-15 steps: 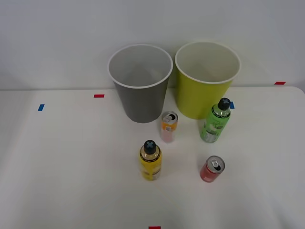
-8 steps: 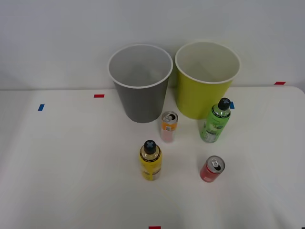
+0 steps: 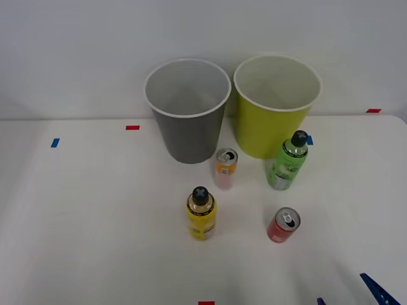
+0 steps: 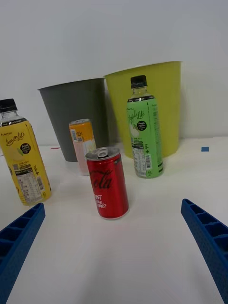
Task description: Put cans in the gray bin, plastic bottles in the light green bin
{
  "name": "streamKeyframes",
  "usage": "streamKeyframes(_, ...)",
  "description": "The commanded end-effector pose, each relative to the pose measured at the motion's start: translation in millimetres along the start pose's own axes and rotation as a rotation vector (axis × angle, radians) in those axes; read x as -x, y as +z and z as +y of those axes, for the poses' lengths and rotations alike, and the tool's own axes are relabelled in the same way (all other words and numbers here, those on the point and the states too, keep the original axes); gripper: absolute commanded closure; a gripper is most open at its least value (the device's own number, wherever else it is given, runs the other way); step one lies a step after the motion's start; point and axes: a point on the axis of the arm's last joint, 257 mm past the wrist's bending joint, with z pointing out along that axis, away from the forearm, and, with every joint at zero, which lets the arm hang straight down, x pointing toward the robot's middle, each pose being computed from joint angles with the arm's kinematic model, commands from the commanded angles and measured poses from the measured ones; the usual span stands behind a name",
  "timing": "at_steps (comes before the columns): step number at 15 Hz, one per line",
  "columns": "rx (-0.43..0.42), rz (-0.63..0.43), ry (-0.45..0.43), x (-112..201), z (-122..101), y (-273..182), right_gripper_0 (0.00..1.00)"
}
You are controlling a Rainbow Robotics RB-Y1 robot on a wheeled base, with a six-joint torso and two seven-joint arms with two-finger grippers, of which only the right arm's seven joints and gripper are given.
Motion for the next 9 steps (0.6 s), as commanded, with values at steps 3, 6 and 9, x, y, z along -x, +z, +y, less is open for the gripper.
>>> streamKeyframes(3, 0.03, -0.001, -0.028, -11.4, 0.9, 43.5, 0.0)
streamKeyframes(6, 0.046, 0.002, -0.056, -15.4, 1.5, 62.8, 0.0)
streamKeyframes(9, 0.056, 0.018, -0.082, -23.7, 4.8, 81.4, 0.0)
